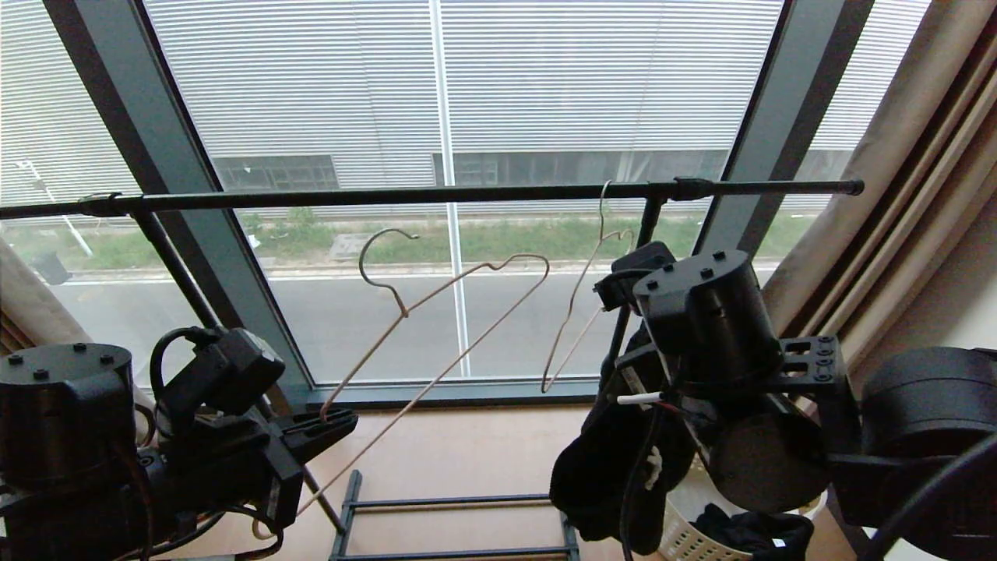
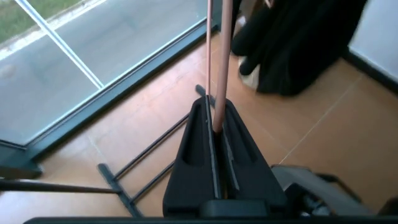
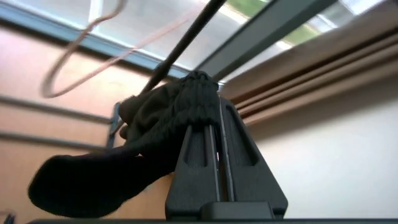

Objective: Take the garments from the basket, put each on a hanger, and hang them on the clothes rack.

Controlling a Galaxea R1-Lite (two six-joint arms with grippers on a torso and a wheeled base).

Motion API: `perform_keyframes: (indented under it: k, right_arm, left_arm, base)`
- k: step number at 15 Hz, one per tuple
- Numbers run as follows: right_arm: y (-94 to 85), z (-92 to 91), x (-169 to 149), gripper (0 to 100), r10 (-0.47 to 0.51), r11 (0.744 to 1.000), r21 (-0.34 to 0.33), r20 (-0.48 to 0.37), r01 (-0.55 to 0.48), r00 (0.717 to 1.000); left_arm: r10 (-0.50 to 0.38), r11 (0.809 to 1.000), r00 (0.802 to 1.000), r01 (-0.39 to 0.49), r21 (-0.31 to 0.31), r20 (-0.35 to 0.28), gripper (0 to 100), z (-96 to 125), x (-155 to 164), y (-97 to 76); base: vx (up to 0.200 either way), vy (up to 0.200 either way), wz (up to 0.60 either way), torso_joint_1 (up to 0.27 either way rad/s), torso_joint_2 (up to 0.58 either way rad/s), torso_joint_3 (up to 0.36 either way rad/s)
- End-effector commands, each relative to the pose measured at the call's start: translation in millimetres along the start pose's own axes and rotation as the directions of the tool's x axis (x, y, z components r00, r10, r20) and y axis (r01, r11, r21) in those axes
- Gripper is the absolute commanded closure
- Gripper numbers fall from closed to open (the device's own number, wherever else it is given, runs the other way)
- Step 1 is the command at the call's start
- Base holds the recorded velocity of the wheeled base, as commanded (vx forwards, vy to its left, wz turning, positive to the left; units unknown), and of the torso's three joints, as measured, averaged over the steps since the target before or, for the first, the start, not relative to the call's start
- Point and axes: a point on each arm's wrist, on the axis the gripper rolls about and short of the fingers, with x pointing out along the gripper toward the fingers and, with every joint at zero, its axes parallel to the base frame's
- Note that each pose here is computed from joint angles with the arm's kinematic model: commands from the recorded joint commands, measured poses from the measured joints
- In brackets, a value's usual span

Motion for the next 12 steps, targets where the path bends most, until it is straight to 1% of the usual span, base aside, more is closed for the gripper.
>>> perform_keyframes:
  k: [1, 2, 5, 7, 8, 10, 12]
  right_arm:
    - [5.1, 7.6, 17, 100, -0.063, 0.998, 0.018, -0.014, 0.063, 0.998]
    - [1.9, 11.3, 23, 100, -0.09, 0.995, 0.042, -0.018, 0.091, 0.996]
    - [-7.8, 17.4, 30, 100, -0.118, 0.989, 0.087, -0.021, 0.12, 0.993]
    - [-10.0, 19.3, 30, 100, -0.12, 0.987, 0.11, -0.018, 0.121, 0.993]
    - [-10.6, 20.7, 30, 100, -0.123, 0.982, 0.14, -0.013, 0.124, 0.992]
    - [-14.5, 20.1, 36, 100, -0.14, 0.976, 0.163, -0.024, 0.142, 0.99]
    - [-16.8, 18.8, 42, 100, -0.155, 0.973, 0.165, -0.036, 0.159, 0.987]
  left_arm:
    - [-0.029, 1.0, 1.0, 0.029, 0.011, 0.001, 100, -4, -5, -3.1]
    - [-0.038, 0.999, 0.999, 0.038, 0.021, 0.006, 100, -4, -6, -3.8]
    - [-0.038, 0.999, 0.999, 0.037, 0.037, 0.02, 100, -4, -12, -5.8]
    - [-0.027, 0.999, 0.999, 0.025, 0.04, 0.036, 100, -1, -14, -4.3]
    - [-0.001, 0.999, 0.999, -0.001, 0.034, 0.046, 100, -1, -19, -0.4]
    - [-0.033, 0.999, 0.998, 0.032, 0.026, 0.054, 100, -3, -27, -1.0]
    - [-0.067, 0.998, 0.996, 0.066, 0.024, 0.052, 100, -3, -32, -3.4]
  base:
    - [0.0, 0.0, 0.0, 0.0, 0.0, 0.0]
    - [0.0, 0.0, 0.0, 0.0, 0.0, 0.0]
    - [0.0, 0.0, 0.0, 0.0, 0.0, 0.0]
    - [0.0, 0.0, 0.0, 0.0, 0.0, 0.0]
    - [0.0, 0.0, 0.0, 0.0, 0.0, 0.0]
    - [0.0, 0.0, 0.0, 0.0, 0.0, 0.0]
    - [0.0, 0.0, 0.0, 0.0, 0.0, 0.0]
